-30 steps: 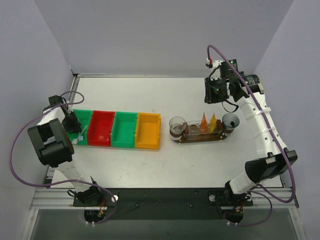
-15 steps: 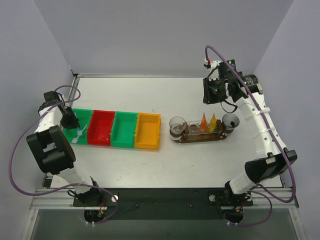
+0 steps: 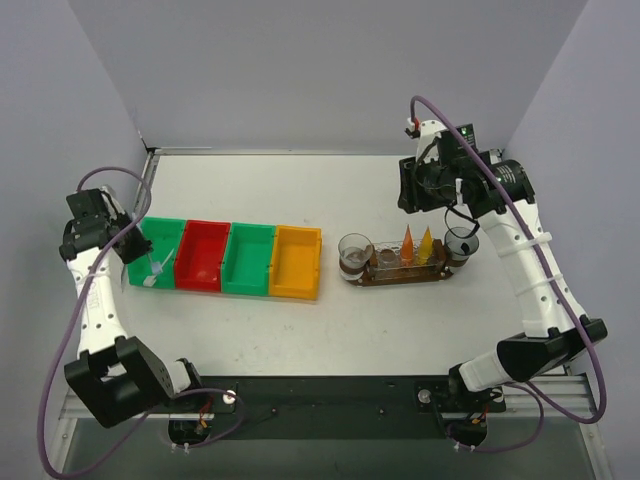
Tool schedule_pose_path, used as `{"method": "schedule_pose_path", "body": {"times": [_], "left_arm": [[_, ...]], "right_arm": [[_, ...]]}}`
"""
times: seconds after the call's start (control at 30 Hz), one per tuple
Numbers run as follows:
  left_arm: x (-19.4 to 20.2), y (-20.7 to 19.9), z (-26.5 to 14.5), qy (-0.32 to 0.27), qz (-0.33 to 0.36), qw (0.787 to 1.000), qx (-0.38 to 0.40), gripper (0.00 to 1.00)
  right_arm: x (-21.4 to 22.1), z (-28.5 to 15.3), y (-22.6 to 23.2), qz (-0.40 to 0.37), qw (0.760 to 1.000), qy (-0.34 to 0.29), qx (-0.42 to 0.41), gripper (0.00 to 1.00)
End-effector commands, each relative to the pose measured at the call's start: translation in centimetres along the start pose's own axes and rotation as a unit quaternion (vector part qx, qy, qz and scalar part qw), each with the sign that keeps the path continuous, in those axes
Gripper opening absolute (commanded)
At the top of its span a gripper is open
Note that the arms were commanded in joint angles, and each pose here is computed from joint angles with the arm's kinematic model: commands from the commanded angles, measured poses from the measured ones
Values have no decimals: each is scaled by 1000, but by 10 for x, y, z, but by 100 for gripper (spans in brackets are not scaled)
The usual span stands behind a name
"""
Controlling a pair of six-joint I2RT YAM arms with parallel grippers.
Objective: Prepare toiletry sets of a toothbrush and toothpaste on the tray
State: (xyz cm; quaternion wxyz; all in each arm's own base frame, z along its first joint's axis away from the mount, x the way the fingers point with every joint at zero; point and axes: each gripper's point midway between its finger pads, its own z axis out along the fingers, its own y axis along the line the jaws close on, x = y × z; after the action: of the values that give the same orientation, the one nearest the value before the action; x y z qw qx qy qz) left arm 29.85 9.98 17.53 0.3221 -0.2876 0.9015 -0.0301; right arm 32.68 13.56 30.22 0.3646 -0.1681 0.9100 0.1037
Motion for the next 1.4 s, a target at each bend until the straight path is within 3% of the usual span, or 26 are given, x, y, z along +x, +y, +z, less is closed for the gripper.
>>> {"method": "schedule_pose_path", "body": {"times": [0.0, 0.3, 0.43, 0.6, 0.83, 1.1, 1.37], "left_arm": [[-6, -16, -35, -29, -20, 999, 9, 0], [-13, -114, -87, -89, -5, 989, 119, 0], [14, -181, -106, -70, 30, 978, 192, 0], [35, -240, -124, -59, 13, 965, 255, 0], [66, -322, -153, -24, -6, 931, 364, 0], [106, -362, -170, 27, -72, 900, 430, 0], [125, -376, -177, 46, -69, 891, 446, 0]], "right_arm": [[-4, -19, 13, 0, 999, -34, -14, 38], [-3, -30, 37, 30, 997, -54, -50, 44], [-3, -31, 53, 39, 995, -56, -72, 48], [-5, -35, 75, 59, 991, -65, -103, 50], [-1, -28, 121, 91, 979, -59, -174, 50], [5, -22, 172, 117, 956, -39, -266, 50], [10, -11, 188, 120, 947, -11, -296, 48]]}}
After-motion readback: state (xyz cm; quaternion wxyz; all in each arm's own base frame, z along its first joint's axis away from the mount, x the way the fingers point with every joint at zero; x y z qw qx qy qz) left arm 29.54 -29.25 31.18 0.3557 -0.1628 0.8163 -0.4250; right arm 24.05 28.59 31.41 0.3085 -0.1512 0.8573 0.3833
